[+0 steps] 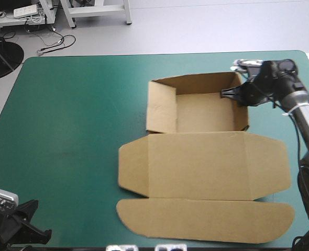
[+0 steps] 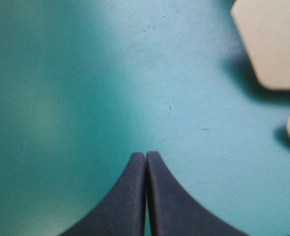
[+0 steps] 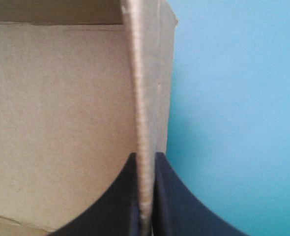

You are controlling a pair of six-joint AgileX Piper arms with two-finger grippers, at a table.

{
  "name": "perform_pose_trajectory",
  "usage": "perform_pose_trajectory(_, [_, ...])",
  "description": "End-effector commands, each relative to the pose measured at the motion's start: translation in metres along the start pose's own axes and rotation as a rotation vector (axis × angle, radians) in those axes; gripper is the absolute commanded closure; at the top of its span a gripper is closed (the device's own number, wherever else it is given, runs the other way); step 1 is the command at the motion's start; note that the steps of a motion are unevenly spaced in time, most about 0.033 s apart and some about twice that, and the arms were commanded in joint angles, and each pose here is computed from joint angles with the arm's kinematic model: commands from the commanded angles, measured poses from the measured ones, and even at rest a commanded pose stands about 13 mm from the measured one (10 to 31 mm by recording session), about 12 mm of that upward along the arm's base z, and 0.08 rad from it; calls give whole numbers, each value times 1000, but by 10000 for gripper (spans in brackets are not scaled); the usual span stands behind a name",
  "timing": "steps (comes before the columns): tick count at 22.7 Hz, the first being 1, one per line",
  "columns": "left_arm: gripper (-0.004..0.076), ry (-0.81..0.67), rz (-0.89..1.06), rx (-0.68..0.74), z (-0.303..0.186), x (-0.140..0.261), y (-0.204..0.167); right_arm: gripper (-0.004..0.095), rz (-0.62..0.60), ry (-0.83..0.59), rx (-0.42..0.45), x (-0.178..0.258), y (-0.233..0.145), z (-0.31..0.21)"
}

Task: Fold the box

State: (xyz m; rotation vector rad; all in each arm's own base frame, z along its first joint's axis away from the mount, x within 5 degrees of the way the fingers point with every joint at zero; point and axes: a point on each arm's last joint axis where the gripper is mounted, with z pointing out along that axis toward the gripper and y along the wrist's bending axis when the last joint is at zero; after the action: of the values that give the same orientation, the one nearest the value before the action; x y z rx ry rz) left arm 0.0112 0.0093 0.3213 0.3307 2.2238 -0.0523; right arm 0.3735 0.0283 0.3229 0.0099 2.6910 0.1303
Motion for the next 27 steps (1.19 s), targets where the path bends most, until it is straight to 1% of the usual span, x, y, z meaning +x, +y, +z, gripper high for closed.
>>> perform_pose_trajectory(1, [734, -41, 1, -25, -6, -4, 4, 927, 70, -109, 152, -5, -62, -50])
perform_pose_trajectory(3, [734, -30, 1, -26, -6, -3, 4, 926, 128, -79, 253, 2, -101, -55])
perform_pose_trajectory(5, [734, -33, 1, -28, -6, -3, 4, 926, 178, -57, 329, 8, -132, -57])
perform_pose_trajectory(7, [734, -36, 4, -37, -6, -3, 5, 924, 205, -41, 375, 14, -156, -60])
perform_pose_trajectory(9, [734, -38, 10, -54, -6, -4, 6, 880, 162, -6, 392, 19, -172, -57])
perform_pose_trajectory(10, [734, -38, 13, -64, -6, -4, 7, 839, 146, 11, 393, 20, -175, -55])
perform_pose_trajectory(11, [734, -39, 17, -76, -6, -4, 8, 689, 155, 41, 411, 22, -183, -50])
perform_pose_trajectory(12, [734, -39, 20, -83, -6, -4, 9, 604, 159, 45, 423, 23, -184, -50])
perform_pose_trajectory(13, [734, -38, 22, -92, -6, -4, 10, 463, 150, 55, 438, 23, -187, -48])
perform_pose_trajectory(15, [734, -39, 27, -105, -7, -4, 11, 398, 148, 42, 442, 20, -186, -54])
perform_pose_trajectory(16, [734, -39, 29, -110, -7, -4, 11, 398, 149, 42, 443, 20, -185, -58])
perform_pose_trajectory(18, [734, -38, 31, -113, -7, -4, 11, 400, 172, 37, 414, 23, -176, -76])
perform_pose_trajectory(19, [734, -36, 24, -92, -6, -3, 10, 407, 191, 7, 367, 27, -164, -93])
perform_pose_trajectory(20, [734, -33, 22, -56, -6, -3, 6, 462, 193, -43, 310, 31, -151, -107])
perform_pose_trajectory(21, [734, -31, 11, -22, -6, -3, 3, 528, 180, -84, 234, 35, -139, -117])
perform_pose_trajectory(22, [734, -25, -4, 24, -5, -2, -1, 625, 145, -145, 139, 42, -121, -133])
perform_pose_trajectory(23, [734, -27, -20, 46, -4, -2, -3, 677, 142, -185, 87, 50, -109, -145])
perform_pose_trajectory(24, [734, -26, -13, 49, -1, 1, -4, 693, 142, -231, 39, 64, -94, -160])
perform_pose_trajectory(26, [734, -34, -2, 28, 7, 7, -3, 694, 91, -301, 11, 100, -70, -186])
perform_pose_trajectory(27, [734, -38, 0, 25, 9, 9, -3, 694, 76, -317, 5, 110, -64, -190])
